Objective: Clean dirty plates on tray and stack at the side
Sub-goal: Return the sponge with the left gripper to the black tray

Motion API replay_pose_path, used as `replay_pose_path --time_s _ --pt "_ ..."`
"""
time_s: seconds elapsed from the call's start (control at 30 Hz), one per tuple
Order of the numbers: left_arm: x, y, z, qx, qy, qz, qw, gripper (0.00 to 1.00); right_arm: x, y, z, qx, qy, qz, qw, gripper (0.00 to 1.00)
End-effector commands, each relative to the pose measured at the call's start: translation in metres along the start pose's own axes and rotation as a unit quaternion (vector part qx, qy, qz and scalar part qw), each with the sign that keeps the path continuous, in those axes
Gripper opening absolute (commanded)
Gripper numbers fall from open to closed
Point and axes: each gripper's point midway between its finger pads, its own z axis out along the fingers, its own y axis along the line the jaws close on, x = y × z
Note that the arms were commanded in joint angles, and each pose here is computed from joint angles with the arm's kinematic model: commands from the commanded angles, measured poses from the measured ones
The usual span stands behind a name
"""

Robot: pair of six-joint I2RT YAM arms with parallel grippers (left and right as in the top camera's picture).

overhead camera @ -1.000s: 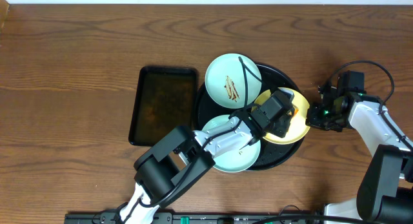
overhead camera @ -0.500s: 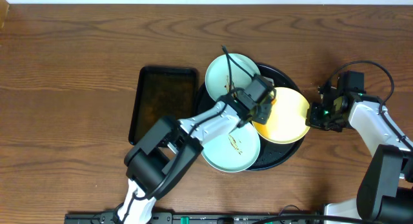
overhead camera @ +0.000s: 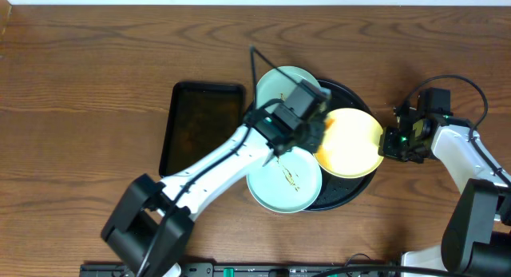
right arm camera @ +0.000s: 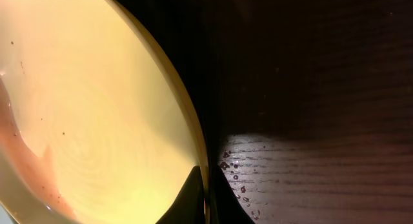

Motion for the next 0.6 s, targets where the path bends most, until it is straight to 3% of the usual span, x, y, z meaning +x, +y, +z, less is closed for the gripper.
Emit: replay_pose_path --time_s 0.0,0.1,0.2,0.4,0.57 --pt "-0.008 0.048 -0.029 -0.08 -0.015 -0.026 0.996 0.07 0.003 -0.016 0.004 0.045 0.007 0.002 0.999 0.11" --pt "-0.011 0.099 -0.07 -0.163 -0.031 -0.061 0.984 0.07 0.001 -0.015 0.005 0.044 0.001 -0.001 0.999 0.19" --pt "-0.013 0.129 -0.099 -0.194 -0.046 -0.094 0.975 0.07 -0.001 -0.013 0.007 0.043 -0.006 -0.005 0.999 0.2" --pt "-0.004 0.179 -0.129 -0.227 -0.052 -0.19 0.954 0.07 -0.001 -0.009 0.012 0.041 -0.012 -0.016 0.999 0.12" --pt "0.005 0.195 -0.131 -0.226 -0.042 -0.219 0.948 0.07 -0.001 -0.008 0.012 0.04 -0.013 -0.018 0.999 0.09"
